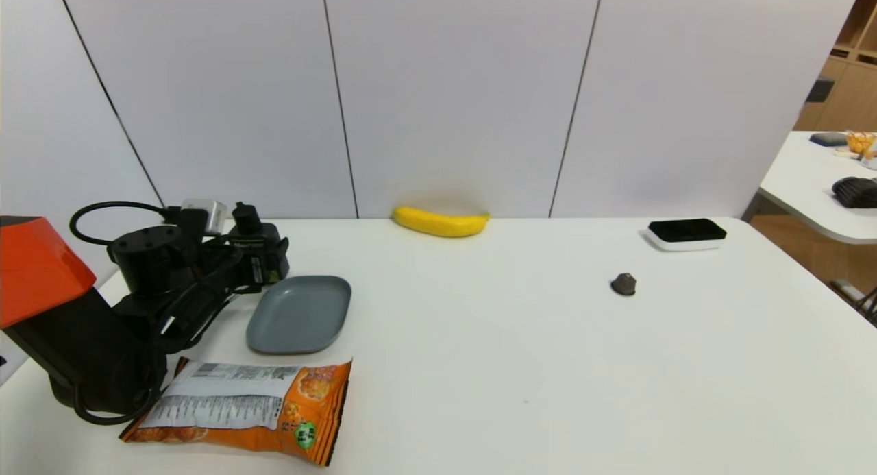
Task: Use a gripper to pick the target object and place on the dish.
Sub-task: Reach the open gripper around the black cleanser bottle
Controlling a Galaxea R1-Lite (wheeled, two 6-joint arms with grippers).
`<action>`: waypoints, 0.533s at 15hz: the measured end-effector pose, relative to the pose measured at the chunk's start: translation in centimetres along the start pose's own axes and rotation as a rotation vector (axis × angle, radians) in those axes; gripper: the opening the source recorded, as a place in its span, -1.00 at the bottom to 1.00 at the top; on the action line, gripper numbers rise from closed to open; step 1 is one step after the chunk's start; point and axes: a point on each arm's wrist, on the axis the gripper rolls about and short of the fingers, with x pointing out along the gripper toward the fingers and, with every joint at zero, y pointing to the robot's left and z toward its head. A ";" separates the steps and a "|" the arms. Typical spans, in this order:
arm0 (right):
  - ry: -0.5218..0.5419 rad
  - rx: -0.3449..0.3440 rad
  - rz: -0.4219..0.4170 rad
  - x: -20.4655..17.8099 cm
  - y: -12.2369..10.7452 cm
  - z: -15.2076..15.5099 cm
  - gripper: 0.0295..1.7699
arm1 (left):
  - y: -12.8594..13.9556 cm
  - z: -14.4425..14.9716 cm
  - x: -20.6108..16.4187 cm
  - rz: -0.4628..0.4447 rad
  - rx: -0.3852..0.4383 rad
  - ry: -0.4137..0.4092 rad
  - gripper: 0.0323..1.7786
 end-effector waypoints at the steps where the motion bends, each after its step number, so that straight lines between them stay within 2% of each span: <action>1: 0.000 0.000 0.000 0.0 0.0 0.0 0.93 | 0.0 0.0 0.1 0.000 -0.001 -0.001 0.90; 6: 0.000 0.000 0.000 0.0 0.0 0.0 0.93 | 0.0 0.2 0.5 0.000 -0.004 -0.019 0.90; 7: 0.000 0.000 0.000 0.0 0.0 0.0 0.93 | 0.0 0.1 0.5 0.000 -0.004 -0.019 0.79; 8: 0.000 0.000 0.000 0.0 0.0 0.0 0.93 | 0.0 0.1 0.6 0.000 -0.004 -0.018 0.57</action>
